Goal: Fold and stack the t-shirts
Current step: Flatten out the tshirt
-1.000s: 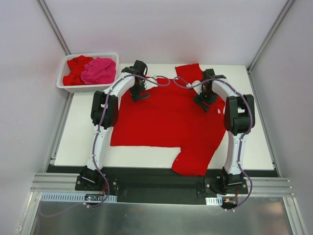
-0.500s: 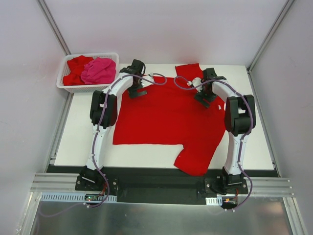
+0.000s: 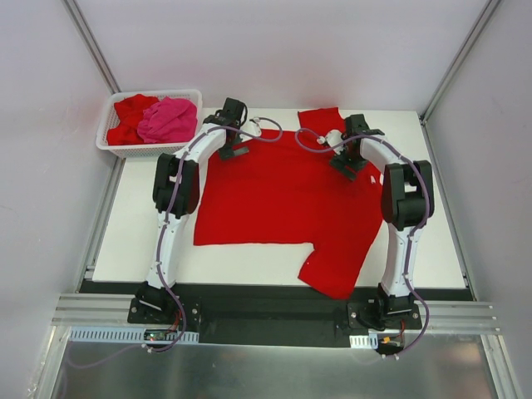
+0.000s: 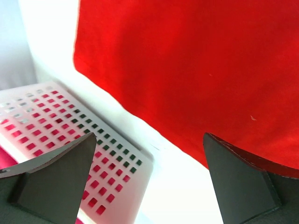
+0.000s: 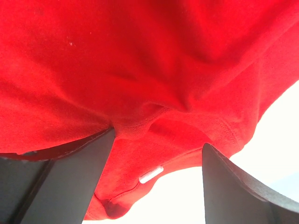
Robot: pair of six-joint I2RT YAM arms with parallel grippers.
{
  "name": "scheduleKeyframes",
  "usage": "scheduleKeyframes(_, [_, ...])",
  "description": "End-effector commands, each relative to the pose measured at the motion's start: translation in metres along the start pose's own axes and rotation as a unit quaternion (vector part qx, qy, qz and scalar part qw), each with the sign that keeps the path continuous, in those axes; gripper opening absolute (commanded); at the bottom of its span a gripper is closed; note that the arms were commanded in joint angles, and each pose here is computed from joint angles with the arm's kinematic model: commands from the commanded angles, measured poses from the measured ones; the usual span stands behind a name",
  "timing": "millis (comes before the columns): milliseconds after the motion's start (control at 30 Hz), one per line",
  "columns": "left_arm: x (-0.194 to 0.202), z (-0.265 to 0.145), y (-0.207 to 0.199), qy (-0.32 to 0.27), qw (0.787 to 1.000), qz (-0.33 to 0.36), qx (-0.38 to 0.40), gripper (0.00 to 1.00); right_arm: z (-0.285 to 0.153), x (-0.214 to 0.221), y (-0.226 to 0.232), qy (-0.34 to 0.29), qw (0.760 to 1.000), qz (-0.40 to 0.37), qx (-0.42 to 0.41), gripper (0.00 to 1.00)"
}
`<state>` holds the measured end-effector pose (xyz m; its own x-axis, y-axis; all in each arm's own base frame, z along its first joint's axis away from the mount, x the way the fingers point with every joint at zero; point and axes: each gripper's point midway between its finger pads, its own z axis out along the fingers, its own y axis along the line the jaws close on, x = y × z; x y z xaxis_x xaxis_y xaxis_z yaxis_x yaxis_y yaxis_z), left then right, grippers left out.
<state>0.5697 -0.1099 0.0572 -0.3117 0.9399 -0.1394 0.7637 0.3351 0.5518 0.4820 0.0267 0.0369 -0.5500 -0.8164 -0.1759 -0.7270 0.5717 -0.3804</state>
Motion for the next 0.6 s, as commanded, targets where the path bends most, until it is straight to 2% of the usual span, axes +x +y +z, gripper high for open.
scheduleKeyframes(0, [-0.007, -0.012, 0.02, -0.001, 0.999, -0.002, -0.046, 0.99, 0.0, -0.019, -0.027, -0.026, 0.999, -0.003, 0.034, 0.8])
scheduleKeyframes(300, [-0.01, -0.012, 0.019, 0.0, 0.998, -0.003, -0.065, 0.99, -0.006, -0.022, -0.028, -0.028, 0.999, -0.004, 0.025, 0.8])
scheduleKeyframes(567, [-0.01, -0.013, 0.029, 0.001, 0.995, -0.003, -0.098, 0.99, -0.052, -0.025, -0.017, -0.061, 0.997, 0.041, -0.01, 0.8])
